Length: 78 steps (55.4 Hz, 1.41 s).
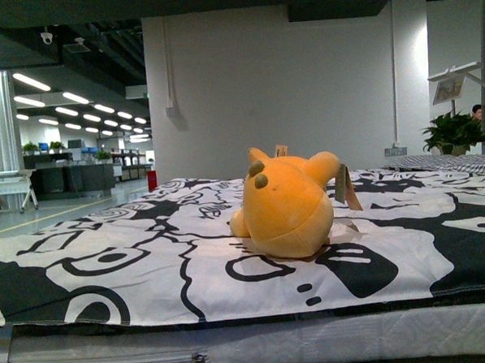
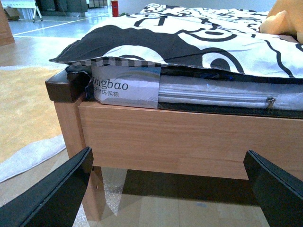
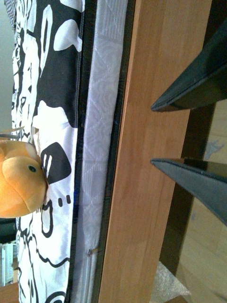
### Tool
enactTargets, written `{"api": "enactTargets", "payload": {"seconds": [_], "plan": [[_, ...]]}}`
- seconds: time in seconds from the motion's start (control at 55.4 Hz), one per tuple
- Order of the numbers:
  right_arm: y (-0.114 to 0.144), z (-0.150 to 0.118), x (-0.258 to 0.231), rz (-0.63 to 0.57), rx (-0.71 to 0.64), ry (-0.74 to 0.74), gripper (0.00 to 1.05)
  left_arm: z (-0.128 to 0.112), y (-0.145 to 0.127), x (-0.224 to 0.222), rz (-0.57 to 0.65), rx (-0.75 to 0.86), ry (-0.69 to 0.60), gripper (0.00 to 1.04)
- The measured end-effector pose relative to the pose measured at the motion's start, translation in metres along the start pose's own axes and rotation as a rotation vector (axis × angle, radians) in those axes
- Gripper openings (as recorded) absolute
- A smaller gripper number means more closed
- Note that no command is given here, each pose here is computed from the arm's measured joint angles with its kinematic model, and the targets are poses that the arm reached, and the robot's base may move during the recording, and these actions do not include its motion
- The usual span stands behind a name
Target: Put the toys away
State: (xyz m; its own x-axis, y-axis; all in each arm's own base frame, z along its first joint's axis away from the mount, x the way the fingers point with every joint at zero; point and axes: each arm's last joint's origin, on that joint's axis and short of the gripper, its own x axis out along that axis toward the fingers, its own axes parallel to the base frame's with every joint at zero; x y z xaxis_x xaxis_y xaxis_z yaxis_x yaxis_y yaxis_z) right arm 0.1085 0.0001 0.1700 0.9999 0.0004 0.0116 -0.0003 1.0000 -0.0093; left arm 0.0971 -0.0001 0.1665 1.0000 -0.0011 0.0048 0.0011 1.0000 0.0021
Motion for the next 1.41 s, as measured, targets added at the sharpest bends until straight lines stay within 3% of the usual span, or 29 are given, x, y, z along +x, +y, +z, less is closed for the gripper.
{"api": "enactTargets", "payload": {"seconds": [0.108, 0.325, 0.848, 1.407], "plan": [[0.000, -0.004, -0.009, 0.001, 0.000, 0.025, 0.14, 0.000, 0.000, 0.000, 0.000, 0.000, 0.000, 0.99], [0.000, -0.003, -0.011, 0.000, 0.000, 0.005, 0.16, 0.000, 0.000, 0.000, 0.000, 0.000, 0.000, 0.99], [0.000, -0.003, -0.011, 0.000, 0.001, 0.004, 1.05, 0.000, 0.000, 0.000, 0.000, 0.000, 0.000, 0.99], [0.000, -0.003, -0.011, 0.000, 0.005, 0.004, 1.04, 0.000, 0.000, 0.000, 0.000, 0.000, 0.000, 0.99]]}}
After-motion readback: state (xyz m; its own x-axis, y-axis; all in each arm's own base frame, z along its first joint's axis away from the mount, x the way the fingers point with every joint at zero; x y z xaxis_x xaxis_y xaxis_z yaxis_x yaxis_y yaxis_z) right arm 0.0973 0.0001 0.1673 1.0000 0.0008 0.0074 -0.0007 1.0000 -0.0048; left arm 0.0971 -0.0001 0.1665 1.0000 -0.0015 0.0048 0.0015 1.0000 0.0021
